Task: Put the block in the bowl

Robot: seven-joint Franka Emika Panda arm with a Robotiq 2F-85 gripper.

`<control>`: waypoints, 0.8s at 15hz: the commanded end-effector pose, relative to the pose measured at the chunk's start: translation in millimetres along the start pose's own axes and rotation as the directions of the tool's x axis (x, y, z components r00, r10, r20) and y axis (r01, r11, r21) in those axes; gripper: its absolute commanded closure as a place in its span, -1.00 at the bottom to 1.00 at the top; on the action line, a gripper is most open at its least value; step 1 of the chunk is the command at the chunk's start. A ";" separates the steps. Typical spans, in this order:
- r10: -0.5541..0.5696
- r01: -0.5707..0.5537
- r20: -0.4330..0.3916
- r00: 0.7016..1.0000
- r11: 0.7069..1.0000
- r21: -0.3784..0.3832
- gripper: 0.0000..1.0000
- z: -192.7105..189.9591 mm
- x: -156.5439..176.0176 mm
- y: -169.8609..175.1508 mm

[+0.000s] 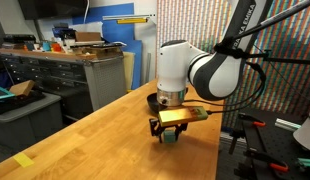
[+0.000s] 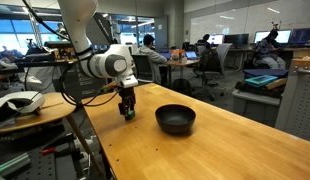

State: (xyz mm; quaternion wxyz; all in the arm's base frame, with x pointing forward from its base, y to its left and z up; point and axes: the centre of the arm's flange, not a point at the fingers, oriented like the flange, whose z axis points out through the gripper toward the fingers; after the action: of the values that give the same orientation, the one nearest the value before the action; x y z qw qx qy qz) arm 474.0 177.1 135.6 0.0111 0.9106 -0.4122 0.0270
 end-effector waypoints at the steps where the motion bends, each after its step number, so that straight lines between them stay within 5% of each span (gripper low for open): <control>1: 0.021 -0.021 -0.020 1.000 1.000 0.009 0.28 6.5 5.1 -15.8; 4: 0.024 -0.024 -0.028 0.999 1.000 0.021 0.56 -1.2 4.8 -13.4; 12: 0.061 -0.058 -0.046 0.997 0.996 0.061 0.58 -35.1 26.7 6.5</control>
State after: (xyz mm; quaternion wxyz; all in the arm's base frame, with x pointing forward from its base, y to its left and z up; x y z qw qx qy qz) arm 487.6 165.8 147.2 0.0086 0.9020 -0.4290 0.0488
